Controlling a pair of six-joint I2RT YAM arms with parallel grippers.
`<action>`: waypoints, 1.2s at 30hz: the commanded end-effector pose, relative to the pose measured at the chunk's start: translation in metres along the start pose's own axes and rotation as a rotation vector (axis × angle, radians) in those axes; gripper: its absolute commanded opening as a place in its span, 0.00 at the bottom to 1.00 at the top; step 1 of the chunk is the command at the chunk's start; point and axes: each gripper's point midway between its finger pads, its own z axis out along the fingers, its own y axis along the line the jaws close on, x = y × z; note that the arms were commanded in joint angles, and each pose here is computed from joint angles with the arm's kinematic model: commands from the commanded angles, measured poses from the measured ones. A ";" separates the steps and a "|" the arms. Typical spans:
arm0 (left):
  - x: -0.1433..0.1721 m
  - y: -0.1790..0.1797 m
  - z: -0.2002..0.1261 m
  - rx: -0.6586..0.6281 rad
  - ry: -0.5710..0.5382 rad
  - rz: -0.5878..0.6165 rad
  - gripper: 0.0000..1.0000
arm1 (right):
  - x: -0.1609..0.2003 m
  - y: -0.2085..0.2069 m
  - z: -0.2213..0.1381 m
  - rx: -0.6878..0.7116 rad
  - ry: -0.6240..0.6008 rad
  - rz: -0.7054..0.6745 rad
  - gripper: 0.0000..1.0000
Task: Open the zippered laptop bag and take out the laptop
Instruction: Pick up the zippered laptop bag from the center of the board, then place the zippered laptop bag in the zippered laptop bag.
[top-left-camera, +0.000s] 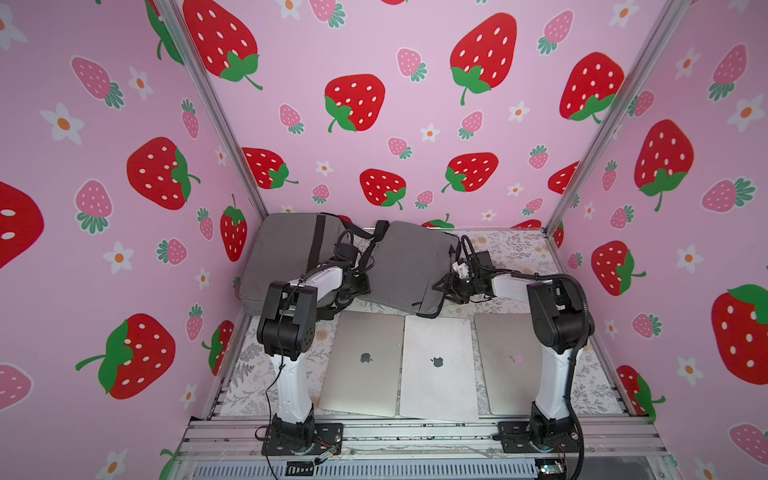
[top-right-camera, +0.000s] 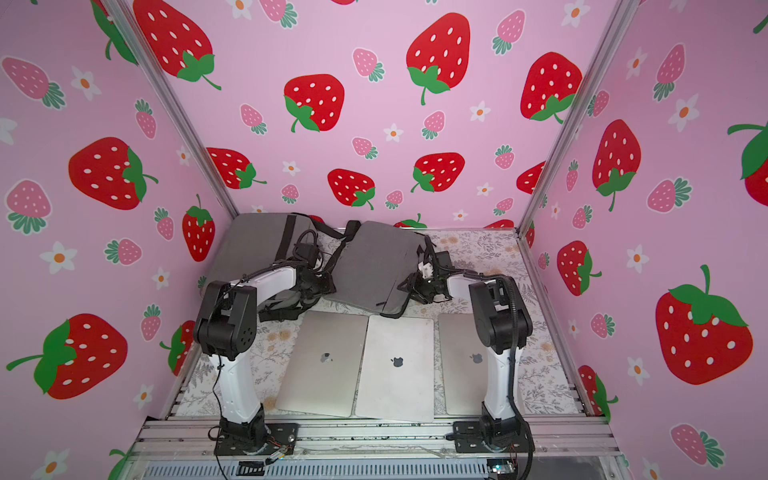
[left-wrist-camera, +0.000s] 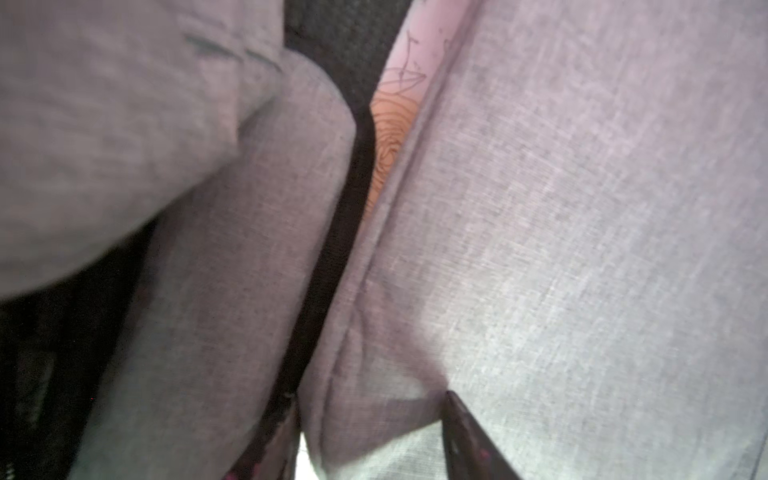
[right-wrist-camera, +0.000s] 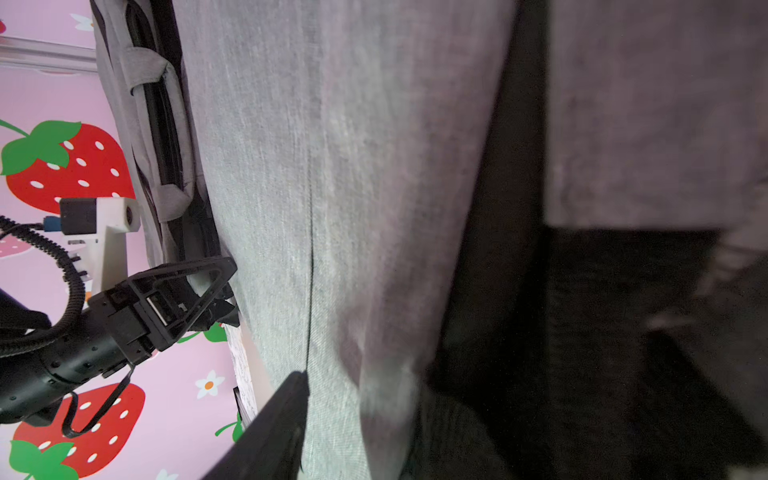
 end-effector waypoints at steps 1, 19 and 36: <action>-0.009 -0.013 -0.004 0.064 -0.011 0.013 0.45 | 0.008 -0.016 0.014 0.030 0.034 0.049 0.52; -0.025 -0.046 -0.079 0.161 -0.104 0.055 0.00 | -0.004 0.051 -0.032 -0.111 -0.037 -0.036 0.02; -0.014 0.060 -0.201 -0.114 -0.321 -0.116 0.00 | -0.001 0.183 0.000 -0.271 -0.006 -0.222 0.00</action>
